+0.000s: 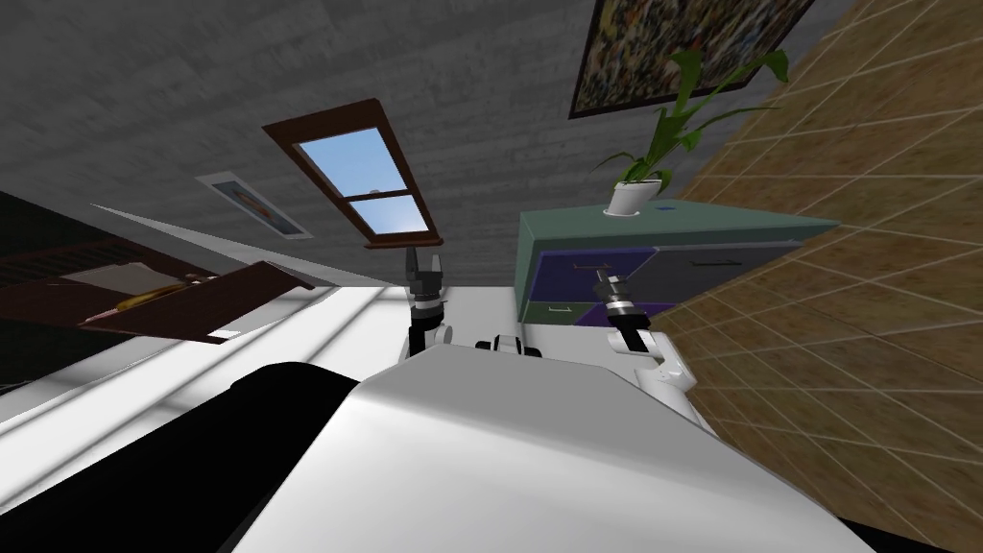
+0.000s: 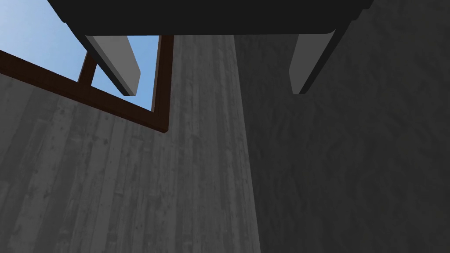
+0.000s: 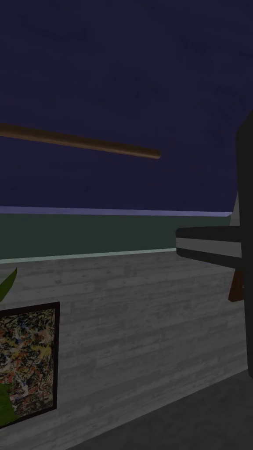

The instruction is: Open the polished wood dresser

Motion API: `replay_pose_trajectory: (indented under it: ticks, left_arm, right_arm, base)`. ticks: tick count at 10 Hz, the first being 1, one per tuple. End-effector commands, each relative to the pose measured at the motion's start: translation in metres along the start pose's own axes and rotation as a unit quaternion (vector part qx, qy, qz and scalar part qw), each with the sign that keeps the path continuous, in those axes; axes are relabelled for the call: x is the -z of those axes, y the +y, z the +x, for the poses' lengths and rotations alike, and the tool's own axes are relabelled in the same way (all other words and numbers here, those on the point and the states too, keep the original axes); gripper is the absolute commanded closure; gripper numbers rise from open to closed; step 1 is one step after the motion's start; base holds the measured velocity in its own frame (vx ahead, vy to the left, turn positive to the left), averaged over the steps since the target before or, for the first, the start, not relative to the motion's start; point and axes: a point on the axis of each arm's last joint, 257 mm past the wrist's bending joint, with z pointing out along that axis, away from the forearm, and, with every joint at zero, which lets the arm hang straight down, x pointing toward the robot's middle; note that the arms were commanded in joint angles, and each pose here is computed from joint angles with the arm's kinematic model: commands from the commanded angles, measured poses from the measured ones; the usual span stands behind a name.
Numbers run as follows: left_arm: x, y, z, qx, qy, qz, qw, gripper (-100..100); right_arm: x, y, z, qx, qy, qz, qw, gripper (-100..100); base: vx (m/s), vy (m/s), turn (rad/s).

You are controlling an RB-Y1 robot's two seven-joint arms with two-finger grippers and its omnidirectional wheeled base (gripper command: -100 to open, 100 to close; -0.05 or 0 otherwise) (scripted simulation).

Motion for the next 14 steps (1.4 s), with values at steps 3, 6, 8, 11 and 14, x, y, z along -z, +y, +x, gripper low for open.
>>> replay_pose_trajectory:
  ticks: [3,6,8,11,14]
  left_arm:
    - [0.000,0.000,0.000,0.000,0.000,0.000,1.0000,0]
    - [0.000,0.000,0.000,0.000,0.000,0.000,1.0000,0]
    - [0.000,0.000,0.000,0.000,0.000,0.000,1.0000,0]
    - [0.000,0.000,0.000,0.000,0.000,0.000,1.0000,0]
    - [0.000,0.000,0.000,0.000,0.000,0.000,1.0000,0]
  right_arm:
    - [0.018,0.040,-0.012,-0.011,0.001,-0.033,0.9994,-100]
    - [0.014,0.041,-0.006,-0.012,0.005,-0.038,0.9992,-100]
    - [0.016,0.043,-0.009,-0.012,0.003,-0.037,0.9992,100]
    - [0.016,0.040,-0.009,-0.013,-0.001,-0.037,0.9992,100]
    - [0.019,0.045,-0.009,-0.015,-0.002,-0.044,0.9989,100]
  base:
    - [0.144,0.014,0.037]
    - [0.087,0.013,0.033]
    - [0.022,0.009,0.007]
    - [-0.142,0.007,-0.020]
    - [-0.157,0.008,-0.019]
